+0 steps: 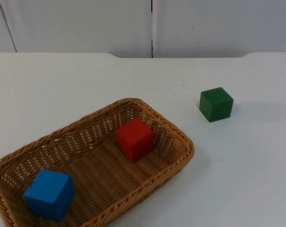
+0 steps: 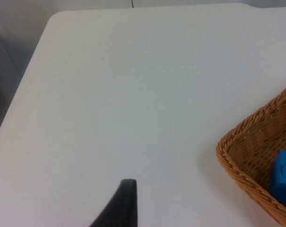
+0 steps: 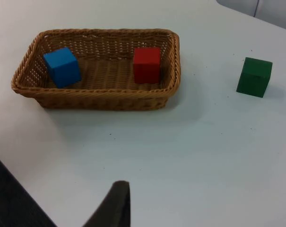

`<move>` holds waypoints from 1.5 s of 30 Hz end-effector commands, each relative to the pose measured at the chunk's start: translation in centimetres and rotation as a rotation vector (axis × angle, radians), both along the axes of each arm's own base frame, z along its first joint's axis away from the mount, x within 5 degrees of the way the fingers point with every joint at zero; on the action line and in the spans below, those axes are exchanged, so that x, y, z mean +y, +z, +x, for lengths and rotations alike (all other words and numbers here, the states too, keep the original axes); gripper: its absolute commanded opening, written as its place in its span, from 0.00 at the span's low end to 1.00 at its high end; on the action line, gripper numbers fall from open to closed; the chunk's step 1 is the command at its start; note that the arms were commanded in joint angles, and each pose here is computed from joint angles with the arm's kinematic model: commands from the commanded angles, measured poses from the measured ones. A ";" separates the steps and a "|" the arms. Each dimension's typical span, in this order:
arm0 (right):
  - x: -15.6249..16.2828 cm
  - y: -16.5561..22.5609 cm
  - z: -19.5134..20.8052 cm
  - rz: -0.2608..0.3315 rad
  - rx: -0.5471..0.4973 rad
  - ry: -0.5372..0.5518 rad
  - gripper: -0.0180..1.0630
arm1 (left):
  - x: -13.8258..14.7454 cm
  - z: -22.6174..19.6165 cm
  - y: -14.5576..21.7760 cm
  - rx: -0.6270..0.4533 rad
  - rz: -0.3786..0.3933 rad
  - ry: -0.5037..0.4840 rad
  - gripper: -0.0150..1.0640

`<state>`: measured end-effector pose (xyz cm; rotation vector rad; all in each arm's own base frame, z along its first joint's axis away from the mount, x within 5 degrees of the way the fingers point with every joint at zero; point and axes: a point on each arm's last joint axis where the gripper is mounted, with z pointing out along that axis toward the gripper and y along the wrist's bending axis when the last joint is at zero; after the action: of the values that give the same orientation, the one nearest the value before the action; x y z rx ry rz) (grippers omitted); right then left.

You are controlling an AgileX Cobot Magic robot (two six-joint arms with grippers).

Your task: Pick up one cube with each hand and place exactly two cubes into the same basket, leaving the remaining cube outside.

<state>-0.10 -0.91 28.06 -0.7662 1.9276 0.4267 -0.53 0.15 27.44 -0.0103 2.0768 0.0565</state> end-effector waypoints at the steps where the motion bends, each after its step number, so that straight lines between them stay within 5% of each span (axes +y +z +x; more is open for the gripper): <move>1: 0.0 -0.1 0.0 0.003 0.002 -0.003 0.99 | 0.0 0.0 0.0 -0.011 0.003 0.004 0.99; 15: 0.0 -0.1 -0.1 0.003 0.002 -0.054 0.99 | 0.1 0.0 0.0 -0.011 0.005 0.005 0.99; 45: 0.2 -0.1 -0.5 0.004 0.001 -0.606 0.99 | 0.1 0.0 0.0 -0.011 0.006 0.005 0.99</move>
<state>-0.58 -0.71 28.06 -0.1765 2.0400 0.0678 -0.53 0.17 27.44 -0.0104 2.0768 0.0589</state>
